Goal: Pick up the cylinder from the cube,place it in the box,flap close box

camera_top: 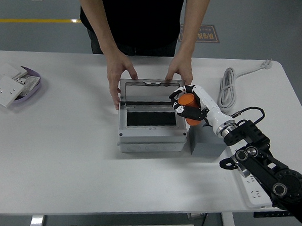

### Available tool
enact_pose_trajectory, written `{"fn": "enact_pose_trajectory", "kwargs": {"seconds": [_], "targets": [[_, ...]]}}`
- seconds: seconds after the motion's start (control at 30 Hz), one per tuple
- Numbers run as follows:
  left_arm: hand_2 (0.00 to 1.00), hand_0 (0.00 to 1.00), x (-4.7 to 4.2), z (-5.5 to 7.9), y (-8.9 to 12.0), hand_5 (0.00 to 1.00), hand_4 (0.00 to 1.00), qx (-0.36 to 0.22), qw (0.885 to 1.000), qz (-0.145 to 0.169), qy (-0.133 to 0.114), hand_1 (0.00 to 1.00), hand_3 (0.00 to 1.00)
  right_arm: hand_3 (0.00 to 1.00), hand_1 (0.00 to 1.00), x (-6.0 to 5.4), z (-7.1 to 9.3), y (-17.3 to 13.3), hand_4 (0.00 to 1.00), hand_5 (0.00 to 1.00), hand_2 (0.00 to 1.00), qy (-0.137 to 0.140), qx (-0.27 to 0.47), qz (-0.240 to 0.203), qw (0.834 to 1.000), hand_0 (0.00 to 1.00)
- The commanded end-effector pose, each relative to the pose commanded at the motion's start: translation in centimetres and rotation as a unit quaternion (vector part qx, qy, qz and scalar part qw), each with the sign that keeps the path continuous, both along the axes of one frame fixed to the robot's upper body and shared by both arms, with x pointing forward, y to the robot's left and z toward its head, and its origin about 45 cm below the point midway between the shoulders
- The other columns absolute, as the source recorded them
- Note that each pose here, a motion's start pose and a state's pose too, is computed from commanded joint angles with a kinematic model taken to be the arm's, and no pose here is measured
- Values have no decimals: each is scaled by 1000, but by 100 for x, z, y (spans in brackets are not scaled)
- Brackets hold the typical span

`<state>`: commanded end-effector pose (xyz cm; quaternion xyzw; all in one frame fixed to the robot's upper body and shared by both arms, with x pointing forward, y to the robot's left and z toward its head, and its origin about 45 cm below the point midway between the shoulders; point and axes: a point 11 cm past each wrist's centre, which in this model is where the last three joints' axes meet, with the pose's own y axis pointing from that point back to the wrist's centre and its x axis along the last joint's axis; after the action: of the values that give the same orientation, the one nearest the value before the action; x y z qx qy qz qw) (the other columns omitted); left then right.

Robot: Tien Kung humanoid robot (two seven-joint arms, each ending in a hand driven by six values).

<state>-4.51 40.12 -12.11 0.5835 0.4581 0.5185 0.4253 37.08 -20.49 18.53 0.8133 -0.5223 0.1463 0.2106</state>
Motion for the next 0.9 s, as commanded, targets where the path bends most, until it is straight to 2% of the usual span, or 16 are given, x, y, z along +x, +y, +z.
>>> {"fn": "enact_pose_trajectory", "kwargs": {"seconds": [0.3,0.63,0.87,0.9], "targets": [[614,599,-10,5,14,142,711,1,1000,1,2,645,655,200,213,113,106,121,2,2,270,-15,-132,58,989,192],[614,599,-21,12,37,142,712,4,1000,3,5,644,656,210,218,154,194,201,2,2,272,-29,-195,95,976,195],[614,599,-13,21,59,143,711,6,1000,3,9,645,655,223,225,195,206,214,2,2,279,-30,-226,105,968,208],[614,599,-11,23,63,143,711,7,1000,3,10,644,655,254,237,203,200,221,2,2,287,-29,-230,106,967,226]]}}
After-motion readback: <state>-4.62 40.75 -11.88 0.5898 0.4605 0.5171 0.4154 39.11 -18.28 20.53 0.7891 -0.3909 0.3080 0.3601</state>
